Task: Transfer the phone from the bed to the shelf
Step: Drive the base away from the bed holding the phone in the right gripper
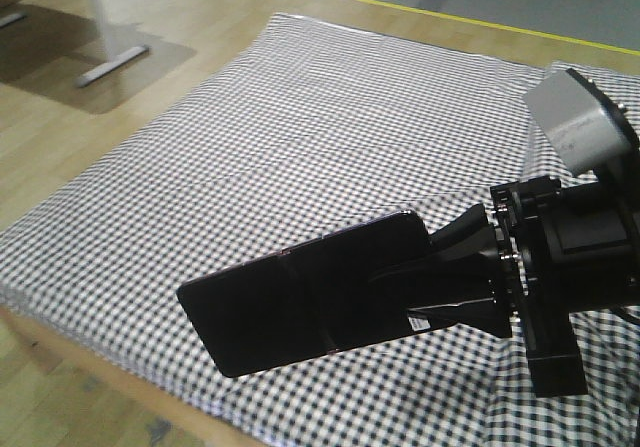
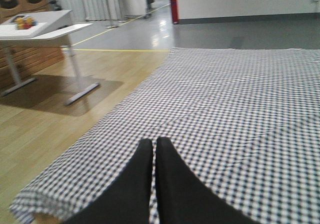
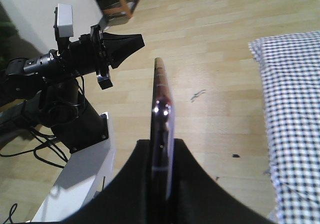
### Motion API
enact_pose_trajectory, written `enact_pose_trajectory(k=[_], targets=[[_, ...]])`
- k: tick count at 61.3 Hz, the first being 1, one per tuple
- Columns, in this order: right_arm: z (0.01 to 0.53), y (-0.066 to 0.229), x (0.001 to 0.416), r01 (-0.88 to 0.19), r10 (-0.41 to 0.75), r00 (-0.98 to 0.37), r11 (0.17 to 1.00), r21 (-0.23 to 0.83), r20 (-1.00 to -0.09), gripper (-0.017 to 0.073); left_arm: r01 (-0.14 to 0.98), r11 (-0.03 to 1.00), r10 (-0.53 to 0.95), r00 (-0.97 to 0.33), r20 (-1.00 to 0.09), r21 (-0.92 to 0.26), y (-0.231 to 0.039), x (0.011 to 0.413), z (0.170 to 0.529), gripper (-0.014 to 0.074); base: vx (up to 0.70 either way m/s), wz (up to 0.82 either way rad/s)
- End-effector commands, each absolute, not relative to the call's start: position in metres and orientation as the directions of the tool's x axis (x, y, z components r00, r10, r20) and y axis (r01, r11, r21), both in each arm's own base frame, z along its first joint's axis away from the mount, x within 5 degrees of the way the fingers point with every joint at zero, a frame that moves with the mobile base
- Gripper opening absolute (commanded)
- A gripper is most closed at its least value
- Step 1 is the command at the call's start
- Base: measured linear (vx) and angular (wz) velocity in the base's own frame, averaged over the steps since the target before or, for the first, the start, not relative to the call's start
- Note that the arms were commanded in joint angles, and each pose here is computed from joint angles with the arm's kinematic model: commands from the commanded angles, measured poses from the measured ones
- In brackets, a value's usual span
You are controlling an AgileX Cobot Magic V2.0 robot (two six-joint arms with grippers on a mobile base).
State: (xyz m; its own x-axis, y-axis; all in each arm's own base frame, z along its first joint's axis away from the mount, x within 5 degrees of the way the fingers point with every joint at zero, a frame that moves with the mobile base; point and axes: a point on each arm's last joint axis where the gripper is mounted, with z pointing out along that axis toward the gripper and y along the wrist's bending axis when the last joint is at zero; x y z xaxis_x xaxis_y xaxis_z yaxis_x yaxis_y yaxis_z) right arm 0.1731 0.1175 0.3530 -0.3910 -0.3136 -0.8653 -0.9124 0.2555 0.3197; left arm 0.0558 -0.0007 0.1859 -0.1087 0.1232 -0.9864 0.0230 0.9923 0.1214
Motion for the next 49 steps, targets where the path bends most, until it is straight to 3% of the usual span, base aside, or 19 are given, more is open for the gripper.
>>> enact_pose_trajectory(k=[1,49], targets=[[0.3714,0.1196,0.1628,-0.930,-0.255,-0.361,0.168,0.327,-0.897,-0.0003,0.017,0.994,0.108,-0.009,-0.994,0.108,-0.0010,0.0550,0.2005,0.0001,-0.16,0.55],[0.3714,0.1196,0.1629,-0.930,-0.256,-0.361,0.168,0.326,-0.897,-0.0003,0.017,0.994,0.108,-0.009,-0.994,0.108,-0.0010,0.0550,0.2005,0.0001,-0.22,0.70]])
